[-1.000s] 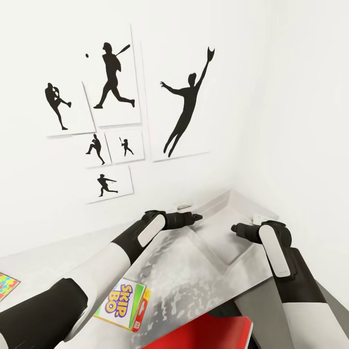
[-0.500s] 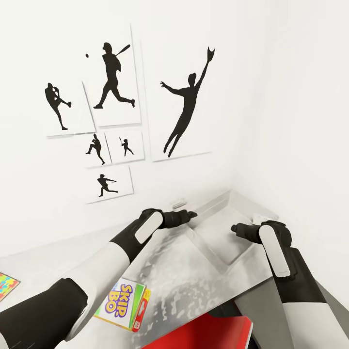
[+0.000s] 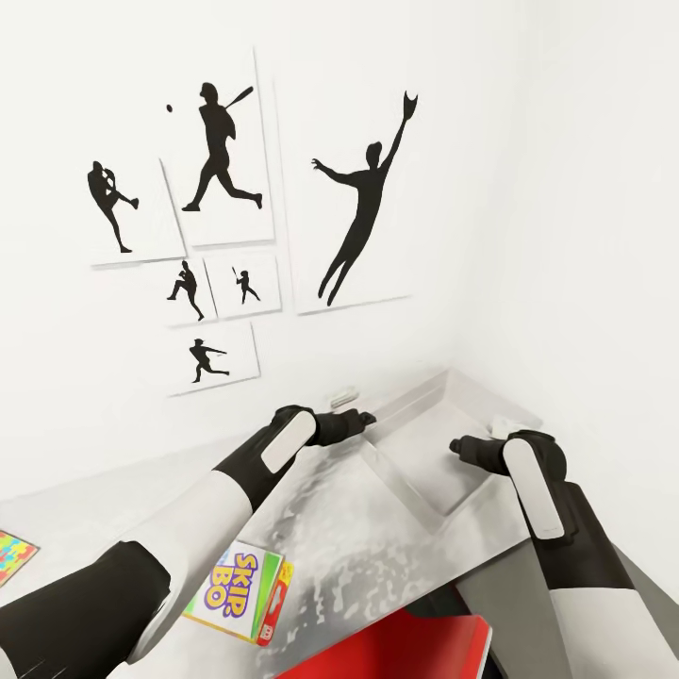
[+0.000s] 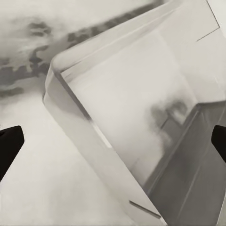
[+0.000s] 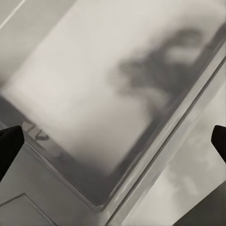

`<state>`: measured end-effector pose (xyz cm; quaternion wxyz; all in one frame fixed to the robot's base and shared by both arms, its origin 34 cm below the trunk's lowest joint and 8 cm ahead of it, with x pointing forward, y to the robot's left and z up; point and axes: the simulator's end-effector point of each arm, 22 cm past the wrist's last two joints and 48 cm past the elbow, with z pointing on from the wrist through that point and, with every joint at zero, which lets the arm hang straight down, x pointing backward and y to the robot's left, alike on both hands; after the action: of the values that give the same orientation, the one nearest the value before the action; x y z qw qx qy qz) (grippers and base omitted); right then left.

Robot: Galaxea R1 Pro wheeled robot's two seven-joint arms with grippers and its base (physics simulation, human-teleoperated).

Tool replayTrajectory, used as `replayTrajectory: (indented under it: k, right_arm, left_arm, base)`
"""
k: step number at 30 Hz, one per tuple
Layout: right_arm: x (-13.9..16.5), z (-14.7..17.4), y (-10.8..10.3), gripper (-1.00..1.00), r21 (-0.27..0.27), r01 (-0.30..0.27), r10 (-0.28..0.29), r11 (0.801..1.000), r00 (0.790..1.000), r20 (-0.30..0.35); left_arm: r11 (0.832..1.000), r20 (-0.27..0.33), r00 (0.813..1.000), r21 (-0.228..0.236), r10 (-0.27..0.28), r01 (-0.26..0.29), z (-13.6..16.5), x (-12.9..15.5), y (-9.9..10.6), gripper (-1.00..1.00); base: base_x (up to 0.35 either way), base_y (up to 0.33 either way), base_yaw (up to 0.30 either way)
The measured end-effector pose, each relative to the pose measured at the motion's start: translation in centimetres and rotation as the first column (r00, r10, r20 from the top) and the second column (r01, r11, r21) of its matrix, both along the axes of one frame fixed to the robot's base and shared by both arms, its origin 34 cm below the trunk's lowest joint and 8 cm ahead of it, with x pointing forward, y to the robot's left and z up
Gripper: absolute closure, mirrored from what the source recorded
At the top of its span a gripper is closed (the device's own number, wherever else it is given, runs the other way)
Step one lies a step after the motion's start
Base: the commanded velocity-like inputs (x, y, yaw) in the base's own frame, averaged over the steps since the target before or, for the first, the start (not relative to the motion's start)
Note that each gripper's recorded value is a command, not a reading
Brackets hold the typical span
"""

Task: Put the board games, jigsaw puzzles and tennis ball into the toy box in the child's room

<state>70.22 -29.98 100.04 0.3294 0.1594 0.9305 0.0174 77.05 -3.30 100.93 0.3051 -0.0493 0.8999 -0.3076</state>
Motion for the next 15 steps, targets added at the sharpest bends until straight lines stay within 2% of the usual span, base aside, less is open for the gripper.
replayTrajectory:
  k: [9,15]
  right_arm:
    - [0.0,-0.1,0.1,-1.00,0.002,-0.001,0.001,1.000,1.000,-0.002]
    - [-0.1,-0.2,0.0,-1.00,0.001,0.000,0.000,1.000,1.000,-0.004]
  left_arm:
    - [1.000,-0.007,1.000,0.008,0.007,-0.007,-0.4,0.0,0.3,-1.00]
    - [0.999,-0.033,0.999,0.029,0.021,-0.020,-1.8,-0.3,1.0,-1.00]
  base:
    - [0.000,0.000,0.000]
    - [0.000,0.000,0.000]
